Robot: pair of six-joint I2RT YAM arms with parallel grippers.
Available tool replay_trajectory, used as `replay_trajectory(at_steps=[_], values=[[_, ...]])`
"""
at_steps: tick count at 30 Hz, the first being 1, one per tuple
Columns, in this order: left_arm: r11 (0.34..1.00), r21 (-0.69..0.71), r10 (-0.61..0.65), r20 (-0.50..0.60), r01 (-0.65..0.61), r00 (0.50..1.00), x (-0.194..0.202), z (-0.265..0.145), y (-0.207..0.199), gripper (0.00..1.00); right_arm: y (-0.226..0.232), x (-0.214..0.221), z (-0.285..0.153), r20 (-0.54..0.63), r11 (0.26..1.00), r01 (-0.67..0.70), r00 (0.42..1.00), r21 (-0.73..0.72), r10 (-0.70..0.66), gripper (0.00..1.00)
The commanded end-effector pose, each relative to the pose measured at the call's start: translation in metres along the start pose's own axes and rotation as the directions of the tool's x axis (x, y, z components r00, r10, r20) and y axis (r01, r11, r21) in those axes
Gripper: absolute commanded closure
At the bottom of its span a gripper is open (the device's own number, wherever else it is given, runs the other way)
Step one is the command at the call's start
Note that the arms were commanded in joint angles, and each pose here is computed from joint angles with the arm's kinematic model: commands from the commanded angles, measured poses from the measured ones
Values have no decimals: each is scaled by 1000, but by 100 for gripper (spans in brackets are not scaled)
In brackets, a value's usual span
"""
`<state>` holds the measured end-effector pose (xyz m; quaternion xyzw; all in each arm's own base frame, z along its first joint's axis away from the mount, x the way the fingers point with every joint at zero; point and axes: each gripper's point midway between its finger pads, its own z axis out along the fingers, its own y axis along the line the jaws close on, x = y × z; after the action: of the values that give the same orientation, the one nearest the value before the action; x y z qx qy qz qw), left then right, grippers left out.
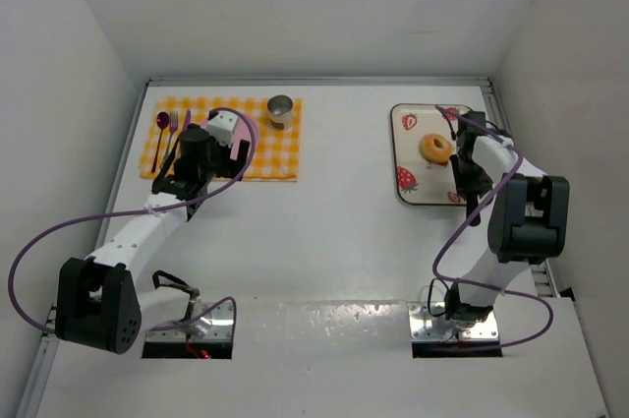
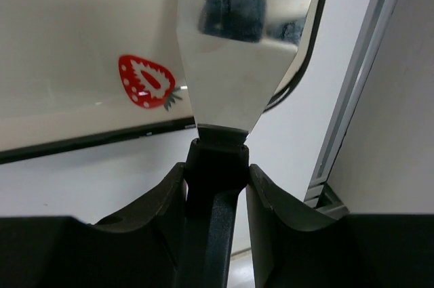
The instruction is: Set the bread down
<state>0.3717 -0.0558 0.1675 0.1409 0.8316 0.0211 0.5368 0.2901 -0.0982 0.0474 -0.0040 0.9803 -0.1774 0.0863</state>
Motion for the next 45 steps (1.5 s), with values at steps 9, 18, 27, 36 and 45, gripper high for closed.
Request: replay_trajectory(at_steps=[9,18,27,36,45], values=[[1000,-6,-11,85,12,996,-31,-8,1,0,-1,-29,-18,60,996,73,996,-60,-70,100],[1000,-5,-11,76,11,997,-26,-7,0,0,14,-25,-23,65,981,123,991,-151,-114,100],[1000,3,2,77,-2,997,-27,-7,-3,0,32,-44,-14,125,969,93,990,-229,-66,100],[1000,4,2,68,-3,998,-25,-5,-3,0,31,-73,-8,140,980,64,989,-189,-38,100],[1000,-4,24,58,-24,998,-24,-4,-1,0,46,-96,-3,151,974,122,984,-191,-93,100]])
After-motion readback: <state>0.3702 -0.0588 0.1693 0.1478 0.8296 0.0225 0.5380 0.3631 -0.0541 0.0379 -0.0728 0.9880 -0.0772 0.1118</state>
